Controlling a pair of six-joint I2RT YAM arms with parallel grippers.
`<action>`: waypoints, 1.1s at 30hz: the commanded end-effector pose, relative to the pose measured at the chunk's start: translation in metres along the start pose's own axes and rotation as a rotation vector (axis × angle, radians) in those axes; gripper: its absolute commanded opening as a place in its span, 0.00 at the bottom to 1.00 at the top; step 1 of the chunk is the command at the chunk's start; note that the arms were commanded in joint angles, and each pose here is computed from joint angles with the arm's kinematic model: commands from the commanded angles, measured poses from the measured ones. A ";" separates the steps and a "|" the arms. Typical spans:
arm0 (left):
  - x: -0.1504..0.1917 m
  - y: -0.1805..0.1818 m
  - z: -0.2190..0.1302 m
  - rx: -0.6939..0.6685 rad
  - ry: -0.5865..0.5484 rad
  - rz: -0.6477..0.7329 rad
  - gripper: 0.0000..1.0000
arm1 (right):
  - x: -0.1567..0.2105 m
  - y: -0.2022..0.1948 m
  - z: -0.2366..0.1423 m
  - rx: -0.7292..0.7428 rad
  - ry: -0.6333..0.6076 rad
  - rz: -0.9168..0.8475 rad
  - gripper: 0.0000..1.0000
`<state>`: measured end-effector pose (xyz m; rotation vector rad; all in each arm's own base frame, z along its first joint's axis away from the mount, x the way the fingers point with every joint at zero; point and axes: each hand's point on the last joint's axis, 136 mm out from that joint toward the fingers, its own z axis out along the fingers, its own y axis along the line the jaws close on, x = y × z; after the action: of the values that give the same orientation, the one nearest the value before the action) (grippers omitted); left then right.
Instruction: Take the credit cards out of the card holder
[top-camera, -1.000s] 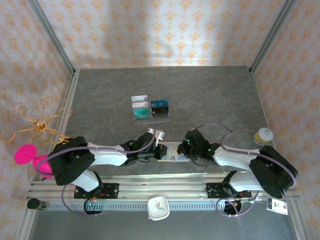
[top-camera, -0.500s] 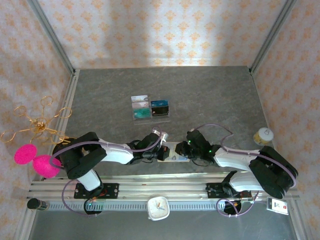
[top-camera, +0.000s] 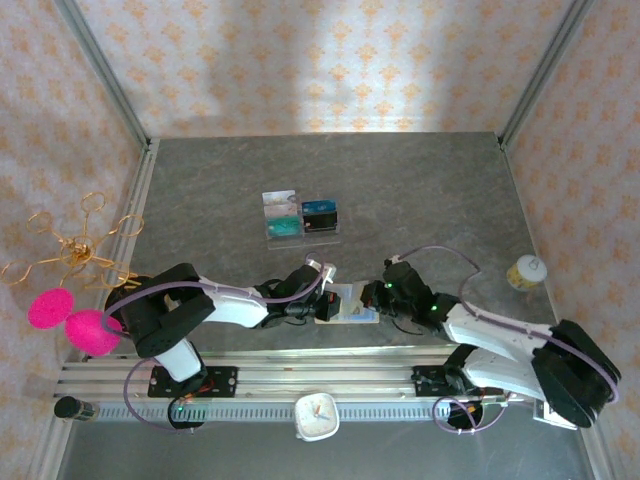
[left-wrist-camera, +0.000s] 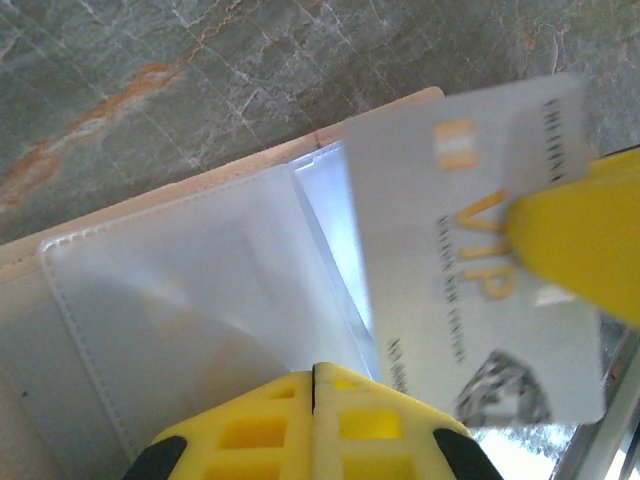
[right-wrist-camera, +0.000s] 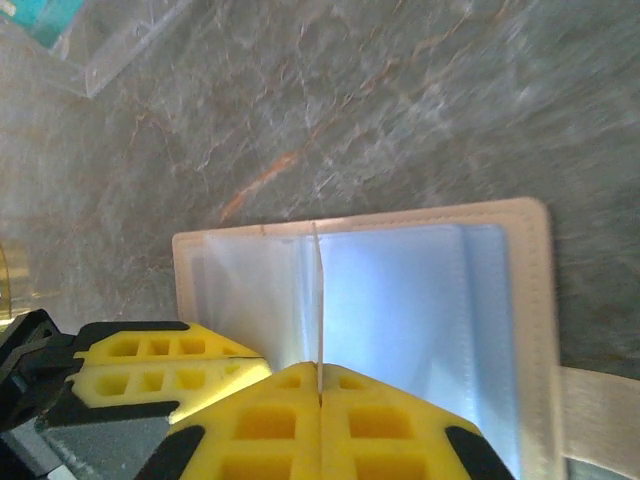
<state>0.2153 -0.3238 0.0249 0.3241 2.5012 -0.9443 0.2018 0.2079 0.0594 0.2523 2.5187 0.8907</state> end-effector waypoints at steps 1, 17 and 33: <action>0.015 0.017 -0.005 -0.071 0.048 -0.004 0.00 | -0.021 -0.001 -0.017 0.073 -0.083 -0.093 0.00; -0.088 0.020 -0.169 -0.149 -0.456 -0.065 0.98 | -0.118 0.136 -0.016 0.045 -0.179 -0.686 0.00; -0.085 0.072 -0.228 -0.424 -0.600 -0.146 0.99 | -0.139 0.202 0.046 -0.027 0.046 -1.343 0.00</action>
<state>0.2395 -0.1446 0.1728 -0.1896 2.1003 -0.5657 0.3499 0.3502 0.2168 -1.1178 2.0187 0.3885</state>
